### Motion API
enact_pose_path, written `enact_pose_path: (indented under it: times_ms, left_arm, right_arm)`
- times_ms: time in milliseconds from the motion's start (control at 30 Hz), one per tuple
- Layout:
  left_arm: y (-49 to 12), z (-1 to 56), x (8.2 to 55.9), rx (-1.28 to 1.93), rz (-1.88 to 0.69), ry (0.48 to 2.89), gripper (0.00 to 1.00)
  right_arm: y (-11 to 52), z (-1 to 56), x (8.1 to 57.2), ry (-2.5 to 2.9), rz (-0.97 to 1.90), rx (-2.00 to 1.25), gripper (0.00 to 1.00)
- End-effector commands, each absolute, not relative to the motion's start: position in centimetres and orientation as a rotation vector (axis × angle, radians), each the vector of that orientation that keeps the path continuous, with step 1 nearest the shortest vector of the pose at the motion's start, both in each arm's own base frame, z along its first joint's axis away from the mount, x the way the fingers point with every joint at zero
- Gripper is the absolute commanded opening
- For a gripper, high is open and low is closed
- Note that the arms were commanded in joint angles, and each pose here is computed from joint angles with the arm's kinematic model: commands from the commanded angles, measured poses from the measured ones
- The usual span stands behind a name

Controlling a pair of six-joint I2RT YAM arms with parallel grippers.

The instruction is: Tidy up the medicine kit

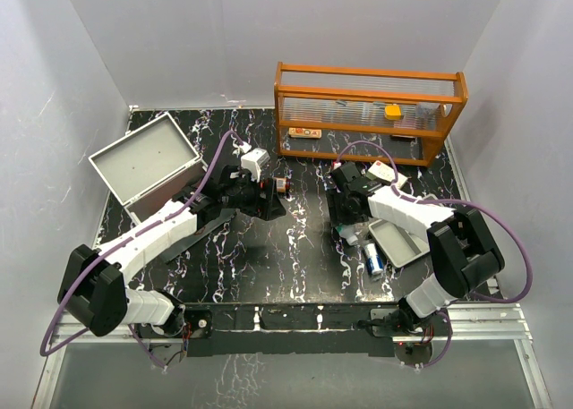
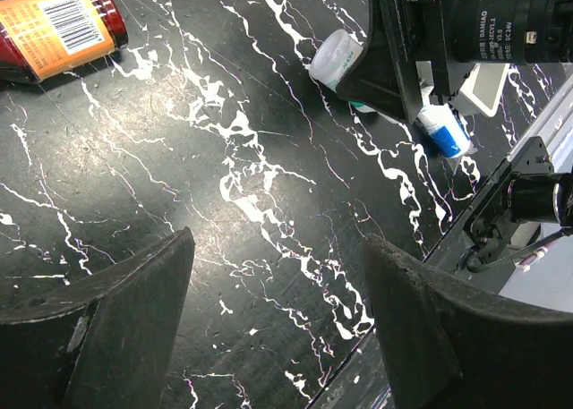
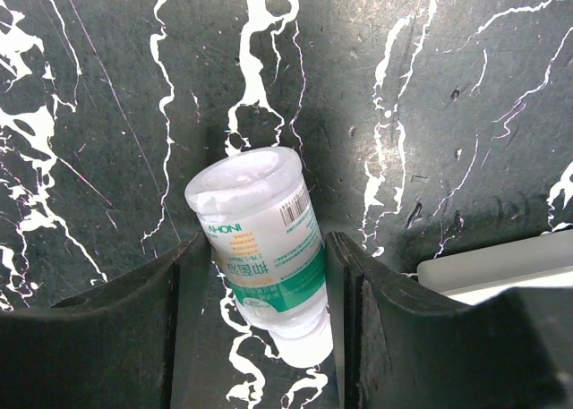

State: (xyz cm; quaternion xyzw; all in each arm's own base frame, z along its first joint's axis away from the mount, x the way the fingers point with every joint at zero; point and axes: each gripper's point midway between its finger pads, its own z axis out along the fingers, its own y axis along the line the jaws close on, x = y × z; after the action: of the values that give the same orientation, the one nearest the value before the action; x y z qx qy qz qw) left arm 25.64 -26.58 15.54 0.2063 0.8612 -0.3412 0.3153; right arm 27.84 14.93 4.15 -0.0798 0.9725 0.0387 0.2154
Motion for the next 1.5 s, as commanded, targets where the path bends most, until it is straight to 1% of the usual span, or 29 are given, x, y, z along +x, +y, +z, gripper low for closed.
enact_pose_path:
  times_ms: [0,167,367,467,500,533,600,700,867,933,967,1000,1133,1267,1467]
  left_arm:
    - [-26.3,16.7,25.3,0.573,-0.887,2.22,0.75]
    - [-26.0,16.5,25.1,0.582,-0.87,2.22,0.75]
    - [-25.7,16.4,25.0,0.597,-0.855,2.213,0.76]
    - [-25.5,16.3,25.0,0.603,-0.841,2.201,0.78]
    - [-25.4,16.3,25.0,0.602,-0.836,2.196,0.79]
    - [-25.2,16.2,25.0,0.598,-0.83,2.191,0.79]
    - [-24.9,16.2,25.0,0.593,-0.812,2.176,0.81]
    - [-24.5,16.2,24.9,0.59,-0.791,2.163,0.83]
    - [-24.0,15.9,24.5,0.588,-0.784,2.156,0.87]
    - [-23.8,15.9,24.5,0.583,-0.776,2.146,0.93]
    - [-23.7,16.0,24.5,0.579,-0.772,2.136,0.98]
    - [-23.6,16.1,24.5,0.575,-0.77,2.126,0.99]
    - [-23.3,16.3,24.7,0.56,-0.75,2.096,0.99]
    - [-23.0,16.0,24.5,0.565,-0.74,2.096,0.99]
    - [-23.2,15.7,24.3,0.576,-0.757,2.106,0.99]
  right_arm:
    - [16.5,6.6,30.4,2.592,0.176,-0.137,0.47]
    - [17.2,5.2,29.9,2.626,0.226,-0.078,0.56]
    - [16.9,3.8,29.7,2.653,0.202,-0.051,0.57]
    - [16.6,3.9,30.0,2.647,0.172,-0.041,0.54]
    - [16.4,4.0,30.0,2.645,0.157,-0.03,0.51]
    - [16.2,4.2,30.2,2.635,0.146,-0.014,0.45]
    - [15.7,5.1,30.7,2.596,0.117,0.04,0.37]
    - [14.4,7.4,31.6,2.496,0.083,0.16,0.35]
    - [9.2,12.2,32.6,2.288,0.07,0.478,0.35]
    - [6.4,13.3,32.3,2.216,0.061,0.605,0.34]
    - [4.8,13.7,32.1,2.177,0.05,0.672,0.34]
    - [3.3,14.0,31.8,2.14,0.033,0.738,0.35]
    - [-1.8,13.7,30.4,2.06,-0.064,0.929,0.35]
    - [-5.5,12.5,29.7,2.03,-0.126,1.07,0.35]
    - [-8.4,11.1,31.1,1.987,-0.139,1.182,0.35]
